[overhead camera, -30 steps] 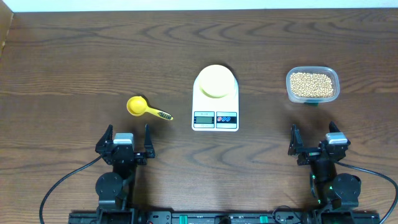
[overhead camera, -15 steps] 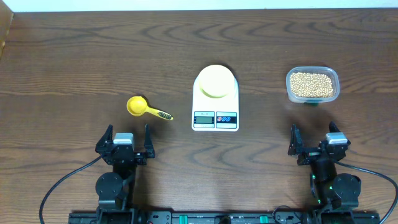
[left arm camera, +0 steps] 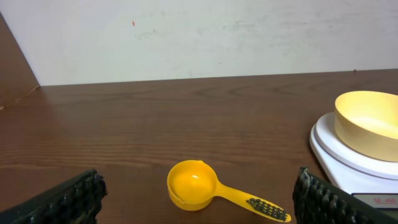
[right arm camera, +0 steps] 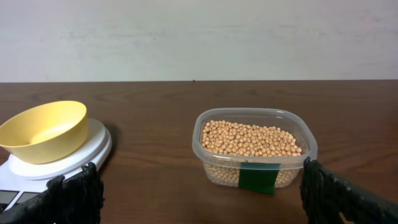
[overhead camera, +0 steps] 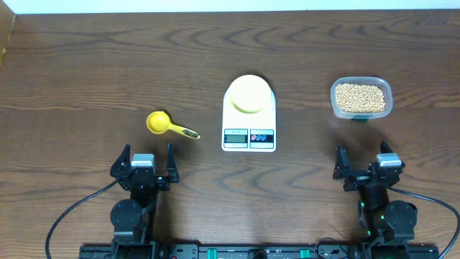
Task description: Scoop item into bowl and weigh 50g on scale
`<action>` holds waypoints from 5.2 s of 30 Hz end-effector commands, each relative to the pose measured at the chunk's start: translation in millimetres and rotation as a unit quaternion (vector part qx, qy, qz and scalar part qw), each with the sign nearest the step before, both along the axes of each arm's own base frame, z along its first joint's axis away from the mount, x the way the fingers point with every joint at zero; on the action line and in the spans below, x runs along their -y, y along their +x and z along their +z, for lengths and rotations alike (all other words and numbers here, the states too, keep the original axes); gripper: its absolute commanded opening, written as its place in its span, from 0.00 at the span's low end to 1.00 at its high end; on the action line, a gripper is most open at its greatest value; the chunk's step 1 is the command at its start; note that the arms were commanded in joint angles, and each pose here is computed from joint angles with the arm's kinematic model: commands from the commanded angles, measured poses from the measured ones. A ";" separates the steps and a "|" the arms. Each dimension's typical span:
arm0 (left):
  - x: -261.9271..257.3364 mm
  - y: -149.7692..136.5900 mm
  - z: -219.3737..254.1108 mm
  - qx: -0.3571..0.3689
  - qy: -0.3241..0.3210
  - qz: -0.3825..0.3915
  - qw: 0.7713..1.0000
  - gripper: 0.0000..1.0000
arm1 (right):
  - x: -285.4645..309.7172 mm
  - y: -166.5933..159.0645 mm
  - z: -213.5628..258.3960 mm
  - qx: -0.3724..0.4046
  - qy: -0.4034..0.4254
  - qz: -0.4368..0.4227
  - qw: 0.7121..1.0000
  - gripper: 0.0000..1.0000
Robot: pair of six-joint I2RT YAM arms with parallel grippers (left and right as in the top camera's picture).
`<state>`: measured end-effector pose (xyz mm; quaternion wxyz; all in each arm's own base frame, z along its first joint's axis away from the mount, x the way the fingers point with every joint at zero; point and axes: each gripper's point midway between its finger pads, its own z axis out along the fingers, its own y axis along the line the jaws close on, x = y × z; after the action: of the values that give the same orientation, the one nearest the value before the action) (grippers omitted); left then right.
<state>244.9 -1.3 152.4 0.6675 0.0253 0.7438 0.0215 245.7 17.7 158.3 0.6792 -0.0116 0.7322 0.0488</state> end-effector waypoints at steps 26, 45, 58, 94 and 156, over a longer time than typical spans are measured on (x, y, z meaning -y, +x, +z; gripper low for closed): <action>-3.0 -0.8 -14.9 -0.022 0.002 0.007 1.000 0.98 | 0.1 -0.1 -1.3 0.000 0.000 0.000 1.000 0.99; -2.9 -0.9 -15.0 -0.022 0.002 0.007 1.000 0.98 | 0.1 -0.1 -1.3 0.000 0.000 0.000 1.000 0.99; -3.0 -0.9 -15.0 -0.022 0.002 0.007 1.000 0.98 | 0.1 -0.1 -1.3 0.000 0.000 0.000 1.000 0.99; -3.0 -0.8 -14.9 -0.022 0.002 0.007 1.000 0.98 | 0.0 -0.1 -1.1 0.000 0.000 0.000 1.000 0.99; 26.3 28.6 102.5 -0.356 -0.200 0.017 0.912 0.98 | 0.1 -0.1 -1.1 0.000 0.000 0.000 1.000 0.99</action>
<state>273.0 -22.1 257.4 0.3649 -0.1149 0.9175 -0.1091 245.7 17.7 158.2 0.6792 -0.0119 0.7322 0.0488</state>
